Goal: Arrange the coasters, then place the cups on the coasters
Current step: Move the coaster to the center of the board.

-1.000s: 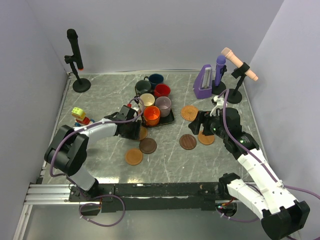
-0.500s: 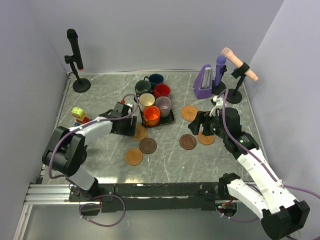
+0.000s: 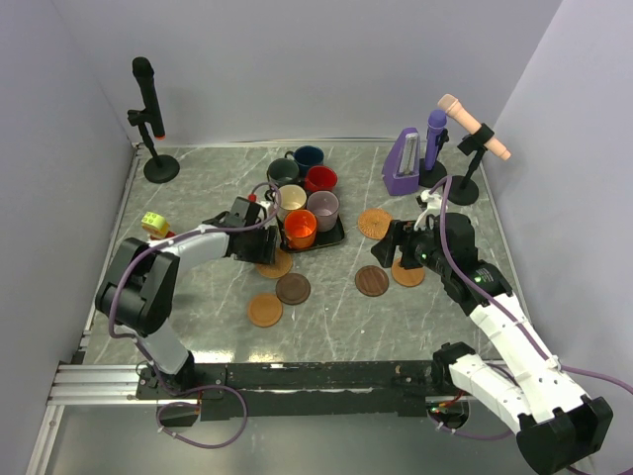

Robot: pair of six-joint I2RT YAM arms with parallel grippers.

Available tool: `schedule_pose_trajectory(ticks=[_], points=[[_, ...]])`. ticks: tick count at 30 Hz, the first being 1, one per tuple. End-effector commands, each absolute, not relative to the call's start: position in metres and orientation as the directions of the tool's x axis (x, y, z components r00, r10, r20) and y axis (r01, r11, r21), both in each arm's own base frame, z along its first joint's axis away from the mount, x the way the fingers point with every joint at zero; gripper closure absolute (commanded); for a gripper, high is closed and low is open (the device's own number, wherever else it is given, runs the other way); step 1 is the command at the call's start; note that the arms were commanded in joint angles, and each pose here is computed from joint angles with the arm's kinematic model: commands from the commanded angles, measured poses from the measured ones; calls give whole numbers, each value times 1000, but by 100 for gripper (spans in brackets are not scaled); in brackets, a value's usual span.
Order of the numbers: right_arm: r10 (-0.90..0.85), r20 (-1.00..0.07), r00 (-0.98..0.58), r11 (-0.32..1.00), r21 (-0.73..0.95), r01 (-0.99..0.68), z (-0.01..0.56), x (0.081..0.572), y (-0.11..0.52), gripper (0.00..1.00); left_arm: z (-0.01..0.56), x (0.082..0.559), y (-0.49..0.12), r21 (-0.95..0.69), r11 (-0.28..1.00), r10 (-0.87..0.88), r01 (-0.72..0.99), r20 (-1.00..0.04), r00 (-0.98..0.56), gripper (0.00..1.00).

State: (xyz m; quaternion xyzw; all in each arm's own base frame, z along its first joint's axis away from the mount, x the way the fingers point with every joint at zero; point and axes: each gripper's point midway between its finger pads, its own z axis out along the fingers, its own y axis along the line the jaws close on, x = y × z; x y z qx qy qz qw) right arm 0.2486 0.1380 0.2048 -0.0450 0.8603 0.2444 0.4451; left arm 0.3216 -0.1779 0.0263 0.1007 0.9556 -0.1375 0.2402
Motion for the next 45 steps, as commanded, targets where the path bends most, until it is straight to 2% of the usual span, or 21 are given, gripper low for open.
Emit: schedule_pose_trajectory(ticks=[1, 5, 15, 22, 29, 35, 38, 39, 41, 45], points=[[155, -803, -576, 861, 395, -319, 215, 251, 144, 13, 13, 314, -183, -119, 955, 190, 270, -452, -871, 39], [156, -799, -581, 859, 400, -319, 214, 252, 145, 13, -4, 289, -186, -68, 960, 227, 272, -384, -895, 45], [149, -790, -595, 858, 402, -319, 205, 254, 147, 13, -10, 250, -218, -234, 945, 148, 228, -316, -937, 51], [147, -791, -594, 859, 400, -320, 203, 254, 147, 13, -18, 215, -241, -308, 930, 110, 202, -292, -950, 52], [142, -771, -621, 858, 409, -311, 190, 253, 149, 13, -12, 208, -273, -380, 904, 65, 197, -334, -940, 48], [130, -771, -623, 868, 392, -305, 189, 250, 145, 12, 13, 222, -279, -383, 898, 31, 215, -432, -901, 46], [121, -775, -621, 875, 379, -302, 189, 249, 142, 11, 37, 225, -280, -396, 885, 20, 246, -495, -869, 41], [115, -777, -619, 876, 373, -306, 189, 248, 142, 11, 48, 225, -281, -404, 876, 21, 264, -516, -856, 36], [102, -780, -618, 876, 364, -315, 188, 248, 142, 9, 71, 234, -276, -383, 884, -1, 268, -575, -818, 20], [59, -780, -624, 876, 340, -342, 186, 246, 145, 7, 139, 243, -269, -364, 871, -13, 329, -688, -726, 3]])
